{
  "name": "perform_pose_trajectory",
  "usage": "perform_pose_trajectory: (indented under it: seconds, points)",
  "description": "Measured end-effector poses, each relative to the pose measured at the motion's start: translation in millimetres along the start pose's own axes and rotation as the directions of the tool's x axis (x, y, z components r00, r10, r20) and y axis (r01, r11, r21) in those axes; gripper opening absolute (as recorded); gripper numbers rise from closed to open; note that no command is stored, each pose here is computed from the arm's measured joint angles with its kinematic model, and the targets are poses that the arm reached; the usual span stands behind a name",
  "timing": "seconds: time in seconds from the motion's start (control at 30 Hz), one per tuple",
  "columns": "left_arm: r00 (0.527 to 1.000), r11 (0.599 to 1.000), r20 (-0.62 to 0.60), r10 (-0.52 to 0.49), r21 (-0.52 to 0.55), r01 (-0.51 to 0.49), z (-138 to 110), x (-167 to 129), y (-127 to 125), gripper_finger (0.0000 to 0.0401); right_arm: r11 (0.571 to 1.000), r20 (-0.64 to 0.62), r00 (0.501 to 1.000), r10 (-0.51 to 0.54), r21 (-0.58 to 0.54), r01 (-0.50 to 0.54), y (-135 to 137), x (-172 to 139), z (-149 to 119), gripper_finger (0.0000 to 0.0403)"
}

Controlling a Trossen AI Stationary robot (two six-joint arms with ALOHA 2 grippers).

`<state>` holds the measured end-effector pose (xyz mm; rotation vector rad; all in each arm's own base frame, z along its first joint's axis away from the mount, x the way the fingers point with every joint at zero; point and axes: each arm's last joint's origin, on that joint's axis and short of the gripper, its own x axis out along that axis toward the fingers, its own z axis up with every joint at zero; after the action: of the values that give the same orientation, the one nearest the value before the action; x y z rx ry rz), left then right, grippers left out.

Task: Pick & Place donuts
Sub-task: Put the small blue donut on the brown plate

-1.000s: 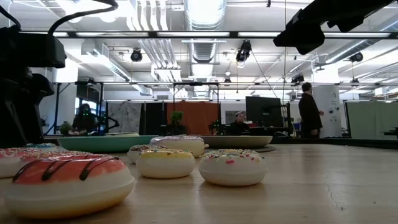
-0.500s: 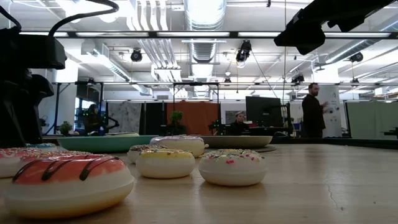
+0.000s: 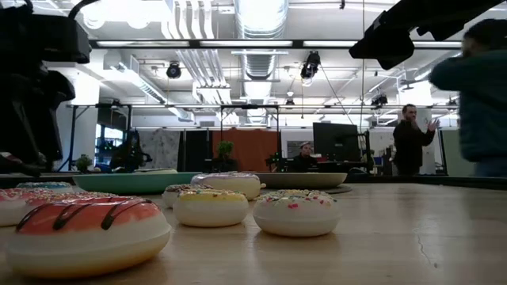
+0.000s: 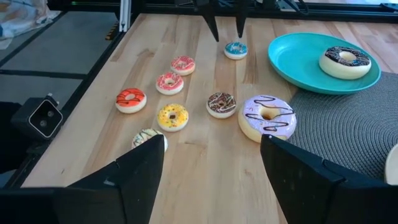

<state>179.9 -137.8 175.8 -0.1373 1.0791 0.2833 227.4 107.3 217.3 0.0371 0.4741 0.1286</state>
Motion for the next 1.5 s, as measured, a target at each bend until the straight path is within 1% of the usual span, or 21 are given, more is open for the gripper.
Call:
perform_pose_trajectory:
  seconds: [0.17, 0.3, 0.4, 0.5, 0.63, 0.87, 1.03, 1.5]
  points:
    - [0.999, 0.999, -0.025, 0.042, -0.02, -0.043, -9, 9, 8, 0.0239, 1.0, -0.001, 1.0, 0.002, 0.001, -0.002, 0, 0, 0, 0.0263]
    - [0.999, 0.999, -0.012, 0.037, -0.036, -0.037, -9, 9, 8, 0.0274, 1.0, -0.002, 1.0, 0.006, 0.002, -0.006, 0, 0, 0, 0.0259]
    - [0.999, 0.999, 0.011, 0.042, -0.026, -0.042, -8, 10, 8, 0.0293, 1.0, -0.002, 1.0, 0.007, 0.001, -0.007, 0, 0, 0, 0.0256]
    - [0.999, 0.998, 0.007, 0.052, -0.032, -0.052, -11, 14, 11, 0.0304, 1.0, -0.003, 1.0, 0.009, 0.001, -0.009, 0, 0, 0, 0.0254]
    - [1.0, 0.997, -0.008, 0.028, -0.07, -0.029, -16, 22, 14, 0.0309, 1.0, -0.003, 1.0, 0.013, 0.001, -0.013, 1, 0, 0, 0.0256]
    - [0.999, 0.997, 0.001, 0.035, -0.071, -0.035, -21, 27, 17, 0.031, 1.0, -0.004, 1.0, 0.014, 0.0, -0.014, 2, 0, -1, 0.0251]
    - [1.0, 0.996, 0.025, 0.003, -0.089, -0.001, -26, 35, 19, 0.031, 1.0, -0.004, 1.0, 0.014, 0.0, -0.014, 2, 0, -1, 0.0251]
    - [0.999, 0.996, 0.032, -0.002, -0.089, 0.005, -26, 36, 19, 0.0305, 1.0, -0.004, 1.0, 0.014, 0.0, -0.014, 2, 0, -1, 0.0243]
